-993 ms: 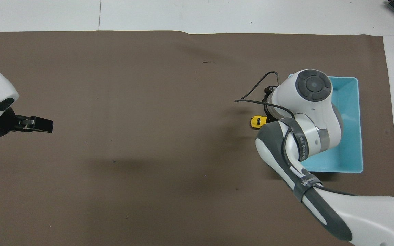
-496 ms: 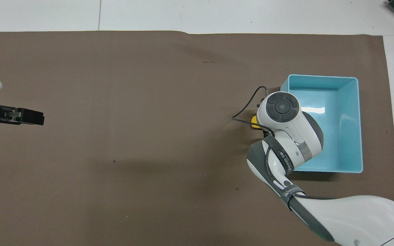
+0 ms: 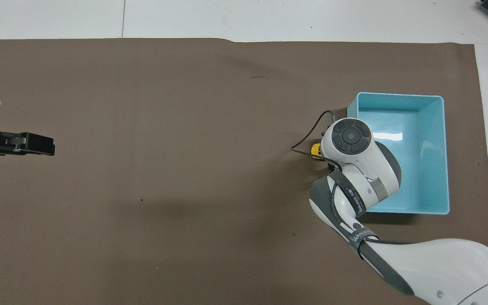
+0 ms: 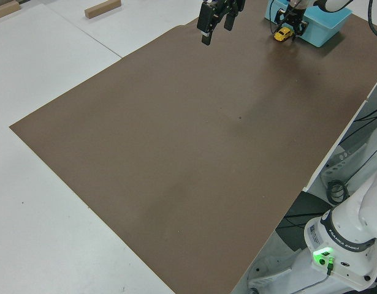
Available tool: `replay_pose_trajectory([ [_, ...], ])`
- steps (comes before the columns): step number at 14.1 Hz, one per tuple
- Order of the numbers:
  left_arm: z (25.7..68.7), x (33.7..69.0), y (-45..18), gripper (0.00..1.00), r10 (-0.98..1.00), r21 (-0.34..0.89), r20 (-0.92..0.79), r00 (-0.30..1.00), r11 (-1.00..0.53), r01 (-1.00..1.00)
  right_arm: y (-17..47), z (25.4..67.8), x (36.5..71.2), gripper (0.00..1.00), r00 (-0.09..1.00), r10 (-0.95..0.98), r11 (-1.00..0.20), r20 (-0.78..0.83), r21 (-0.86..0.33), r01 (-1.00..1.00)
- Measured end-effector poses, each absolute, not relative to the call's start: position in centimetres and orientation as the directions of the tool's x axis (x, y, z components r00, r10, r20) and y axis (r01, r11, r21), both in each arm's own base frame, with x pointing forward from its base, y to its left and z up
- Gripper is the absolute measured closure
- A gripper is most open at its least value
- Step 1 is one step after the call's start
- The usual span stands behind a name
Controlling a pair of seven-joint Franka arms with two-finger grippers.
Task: Wind up and store yellow beetle car
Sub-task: 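Lower the right gripper onto the car beside the box and grasp it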
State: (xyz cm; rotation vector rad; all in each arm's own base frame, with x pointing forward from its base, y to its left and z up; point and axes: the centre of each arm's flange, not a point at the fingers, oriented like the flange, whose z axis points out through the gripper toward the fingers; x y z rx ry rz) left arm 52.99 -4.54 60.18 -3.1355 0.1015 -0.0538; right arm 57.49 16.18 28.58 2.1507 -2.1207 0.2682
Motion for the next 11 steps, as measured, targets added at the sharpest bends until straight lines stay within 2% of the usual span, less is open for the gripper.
replay_pose_trajectory([
  [2, 60.2, 53.0, -4.5, 0.0, -0.077, -0.006, 0.034, 0.996, -0.997, -0.077, 16.4, 28.9, 57.7, 0.51, 0.01, -0.981, -0.022, 0.195, -0.06, -0.998],
  [11, 60.2, 53.0, -4.3, 0.0, -0.081, -0.005, 0.034, 0.996, -0.997, -0.081, 20.2, 31.5, 58.1, 0.51, 0.035, -0.977, -0.05, 0.211, -0.066, -0.997],
])
